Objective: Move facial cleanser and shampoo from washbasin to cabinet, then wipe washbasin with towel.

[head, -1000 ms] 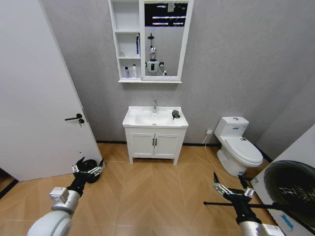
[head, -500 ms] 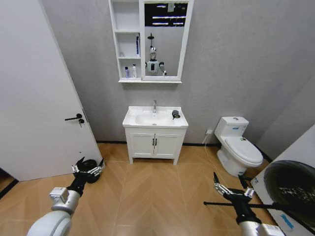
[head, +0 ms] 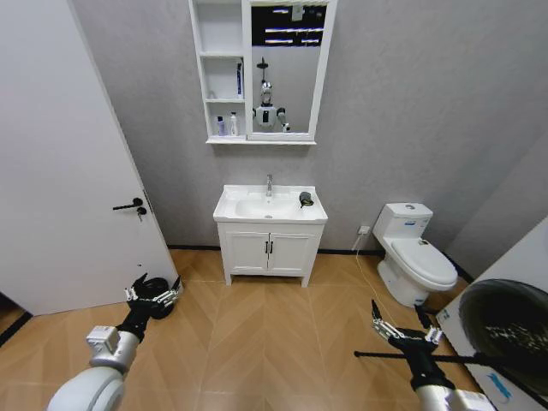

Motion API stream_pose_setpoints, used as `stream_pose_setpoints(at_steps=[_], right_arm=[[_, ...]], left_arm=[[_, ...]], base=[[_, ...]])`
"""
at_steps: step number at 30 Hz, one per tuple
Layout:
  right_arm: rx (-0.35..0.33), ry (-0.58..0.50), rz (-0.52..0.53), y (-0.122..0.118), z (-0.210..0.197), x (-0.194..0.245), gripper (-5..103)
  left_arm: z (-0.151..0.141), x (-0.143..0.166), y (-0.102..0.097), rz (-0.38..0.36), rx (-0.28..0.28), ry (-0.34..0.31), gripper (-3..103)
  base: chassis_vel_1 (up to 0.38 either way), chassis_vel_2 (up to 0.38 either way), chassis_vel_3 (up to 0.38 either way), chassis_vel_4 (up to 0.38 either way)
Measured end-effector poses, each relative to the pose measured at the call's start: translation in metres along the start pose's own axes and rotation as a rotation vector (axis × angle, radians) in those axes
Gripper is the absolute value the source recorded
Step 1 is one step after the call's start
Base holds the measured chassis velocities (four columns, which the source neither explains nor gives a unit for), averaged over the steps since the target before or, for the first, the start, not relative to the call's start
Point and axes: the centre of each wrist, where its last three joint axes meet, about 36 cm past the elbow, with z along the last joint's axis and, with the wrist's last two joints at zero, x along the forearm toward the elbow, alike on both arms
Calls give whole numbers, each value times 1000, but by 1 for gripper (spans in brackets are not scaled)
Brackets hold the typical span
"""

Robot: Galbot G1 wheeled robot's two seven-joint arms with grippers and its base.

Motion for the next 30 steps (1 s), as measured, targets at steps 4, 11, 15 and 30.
stream_pose_setpoints(at_steps=[4,11,15,30], right_arm=[[0,0,0,0,0,0,100],[0,0,0,0,0,0,100],[0,0,0,0,0,0,100],[0,0,0,0,0,0,100]], left_arm=[[0,0,0,0,0,0,100],[0,0,0,0,0,0,100],[0,0,0,0,0,0,100],[0,0,0,0,0,0,100]], base=[[0,0,0,0],[0,0,0,0],[0,0,0,0],[0,0,0,0]])
